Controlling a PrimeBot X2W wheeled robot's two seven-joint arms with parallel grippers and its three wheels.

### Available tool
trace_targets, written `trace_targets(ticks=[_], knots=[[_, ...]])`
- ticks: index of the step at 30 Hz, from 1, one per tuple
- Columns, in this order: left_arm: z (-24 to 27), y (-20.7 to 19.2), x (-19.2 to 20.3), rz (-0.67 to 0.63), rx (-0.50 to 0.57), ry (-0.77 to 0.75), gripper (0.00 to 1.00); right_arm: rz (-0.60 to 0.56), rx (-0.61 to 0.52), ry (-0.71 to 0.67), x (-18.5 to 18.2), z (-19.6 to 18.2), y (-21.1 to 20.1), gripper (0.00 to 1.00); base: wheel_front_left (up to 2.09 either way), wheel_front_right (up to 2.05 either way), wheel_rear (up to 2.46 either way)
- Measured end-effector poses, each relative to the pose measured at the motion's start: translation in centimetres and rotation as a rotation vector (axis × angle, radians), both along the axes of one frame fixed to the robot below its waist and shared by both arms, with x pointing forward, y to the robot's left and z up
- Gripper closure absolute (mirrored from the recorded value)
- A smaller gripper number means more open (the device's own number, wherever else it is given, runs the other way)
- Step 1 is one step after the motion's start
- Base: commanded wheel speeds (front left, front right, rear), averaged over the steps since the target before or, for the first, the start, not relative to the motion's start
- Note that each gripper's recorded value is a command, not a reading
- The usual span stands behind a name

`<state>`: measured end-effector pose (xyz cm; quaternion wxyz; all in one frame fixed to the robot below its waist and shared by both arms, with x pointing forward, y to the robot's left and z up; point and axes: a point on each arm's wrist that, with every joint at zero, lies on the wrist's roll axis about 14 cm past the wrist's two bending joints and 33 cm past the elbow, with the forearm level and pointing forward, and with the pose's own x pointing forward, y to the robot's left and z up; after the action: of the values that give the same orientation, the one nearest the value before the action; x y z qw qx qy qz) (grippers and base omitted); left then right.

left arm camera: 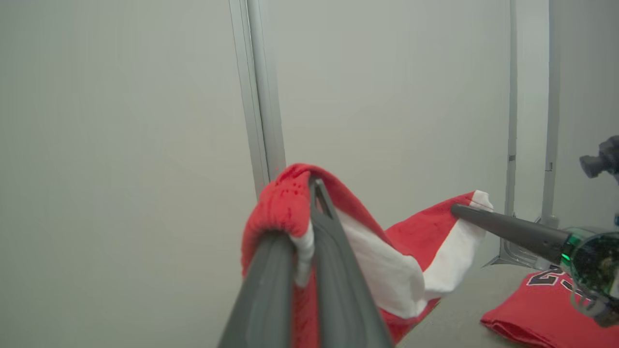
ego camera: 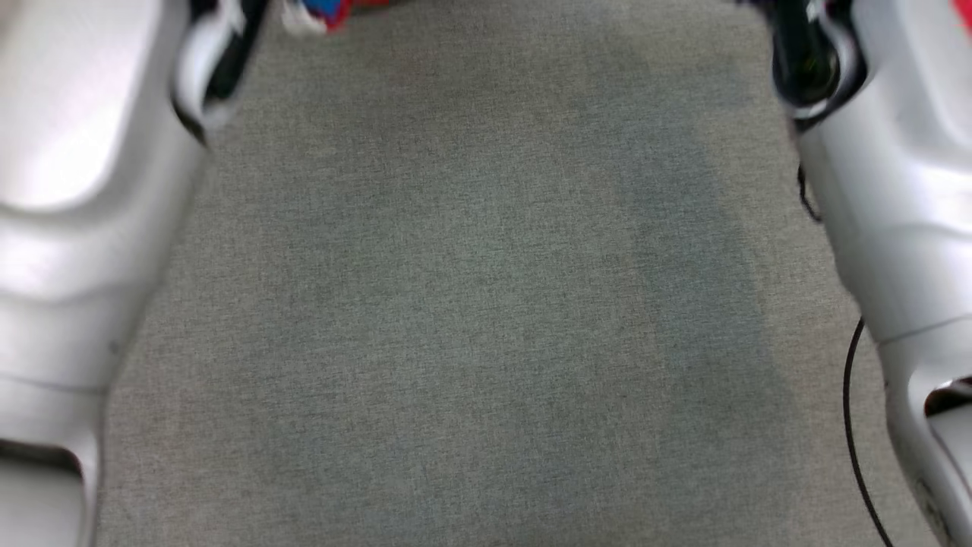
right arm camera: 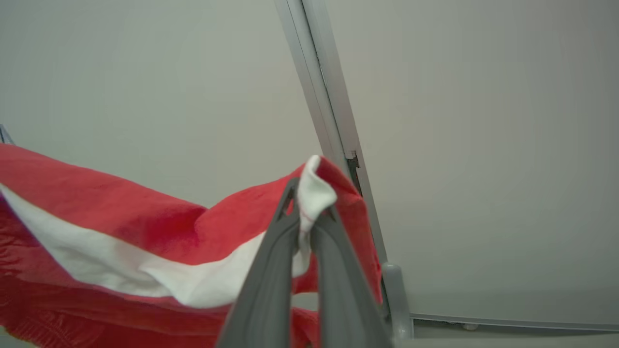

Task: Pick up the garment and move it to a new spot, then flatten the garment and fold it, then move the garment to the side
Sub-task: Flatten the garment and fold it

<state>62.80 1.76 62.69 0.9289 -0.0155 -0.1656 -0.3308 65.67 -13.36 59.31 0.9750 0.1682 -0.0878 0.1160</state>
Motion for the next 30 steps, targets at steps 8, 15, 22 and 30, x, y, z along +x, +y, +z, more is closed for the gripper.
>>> trace_targets(ticks=[8, 15, 22, 30], knots=[[-11.6, 1.9, -5.6, 0.039, -0.024, 0.285, 1.00, 0.050, -0.022, 0.191, -4.7, -9.0, 1.1, 1.00, 0.00, 0.00, 0.00], [-15.4, 2.6, -13.1, 0.067, -0.046, 0.409, 1.00, 0.044, 0.004, 0.318, -10.9, -13.8, 0.3, 1.00, 0.00, 0.00, 0.00], [-16.6, 2.5, -20.1, 0.058, -0.051, 0.483, 1.00, 0.023, 0.045, 0.396, -17.3, -16.1, -0.7, 1.00, 0.00, 0.00, 0.00], [-18.7, 2.1, -26.7, 0.039, -0.064, 0.593, 1.00, -0.031, 0.081, 0.474, -23.9, -18.4, -2.8, 1.00, 0.00, 0.00, 0.00]])
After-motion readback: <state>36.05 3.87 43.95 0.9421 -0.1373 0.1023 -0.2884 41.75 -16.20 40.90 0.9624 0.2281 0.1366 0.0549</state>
